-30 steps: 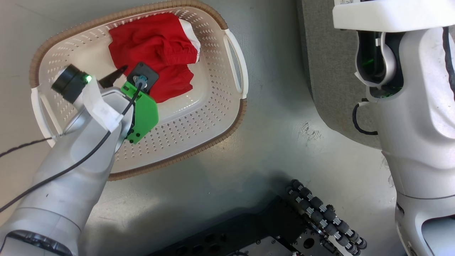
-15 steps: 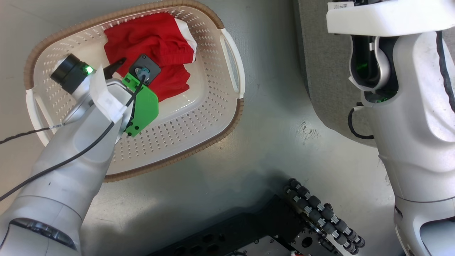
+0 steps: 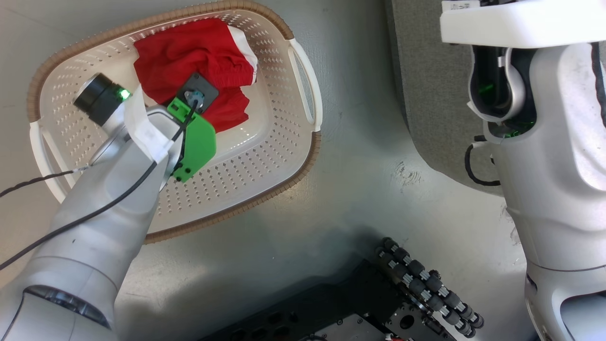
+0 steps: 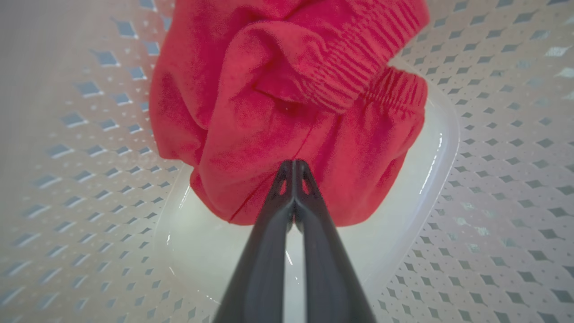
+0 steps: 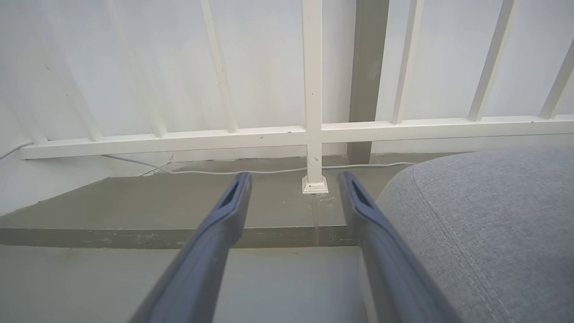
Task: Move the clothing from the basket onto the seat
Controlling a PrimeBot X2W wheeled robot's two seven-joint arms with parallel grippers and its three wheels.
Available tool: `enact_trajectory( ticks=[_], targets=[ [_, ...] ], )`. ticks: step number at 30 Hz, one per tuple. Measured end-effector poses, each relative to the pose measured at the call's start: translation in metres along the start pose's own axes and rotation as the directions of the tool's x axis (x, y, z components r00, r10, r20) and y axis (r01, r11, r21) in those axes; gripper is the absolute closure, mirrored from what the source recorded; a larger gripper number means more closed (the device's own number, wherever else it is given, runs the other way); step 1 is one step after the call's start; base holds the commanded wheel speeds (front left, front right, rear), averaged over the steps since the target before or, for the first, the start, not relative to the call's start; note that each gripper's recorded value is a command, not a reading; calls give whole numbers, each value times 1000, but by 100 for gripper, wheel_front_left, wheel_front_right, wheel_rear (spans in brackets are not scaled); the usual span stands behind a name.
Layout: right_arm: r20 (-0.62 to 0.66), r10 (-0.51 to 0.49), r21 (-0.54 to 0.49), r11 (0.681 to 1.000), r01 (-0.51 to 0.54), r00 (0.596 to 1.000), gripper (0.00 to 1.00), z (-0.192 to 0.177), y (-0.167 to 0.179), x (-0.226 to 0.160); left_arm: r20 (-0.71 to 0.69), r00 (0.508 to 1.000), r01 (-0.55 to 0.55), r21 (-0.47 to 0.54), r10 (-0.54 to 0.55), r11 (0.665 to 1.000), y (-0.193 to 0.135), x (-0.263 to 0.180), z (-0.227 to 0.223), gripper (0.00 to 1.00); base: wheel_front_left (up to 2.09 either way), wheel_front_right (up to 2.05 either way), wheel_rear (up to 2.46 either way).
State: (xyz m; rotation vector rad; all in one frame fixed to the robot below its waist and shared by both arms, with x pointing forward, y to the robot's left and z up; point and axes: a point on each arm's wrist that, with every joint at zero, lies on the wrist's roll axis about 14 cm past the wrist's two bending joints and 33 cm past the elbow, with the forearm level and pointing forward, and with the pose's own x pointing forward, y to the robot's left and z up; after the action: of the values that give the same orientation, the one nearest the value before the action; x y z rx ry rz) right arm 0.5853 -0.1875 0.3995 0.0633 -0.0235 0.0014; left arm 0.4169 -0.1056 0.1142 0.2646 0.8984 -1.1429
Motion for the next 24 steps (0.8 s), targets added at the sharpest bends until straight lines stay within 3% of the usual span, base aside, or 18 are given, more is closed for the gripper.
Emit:
enact_trajectory(
  ticks=[16,24],
  targets=[
    [1,-60,-25,998,60,998,0,-1,-15,-3,189,981,-33,-67,46,997,10,-16,41,100,0,0,0],
    [-2,-74,-21,997,74,997,0,7,-17,-11,314,939,-103,-134,141,986,31,-49,73,100,0,0,0]
  ],
)
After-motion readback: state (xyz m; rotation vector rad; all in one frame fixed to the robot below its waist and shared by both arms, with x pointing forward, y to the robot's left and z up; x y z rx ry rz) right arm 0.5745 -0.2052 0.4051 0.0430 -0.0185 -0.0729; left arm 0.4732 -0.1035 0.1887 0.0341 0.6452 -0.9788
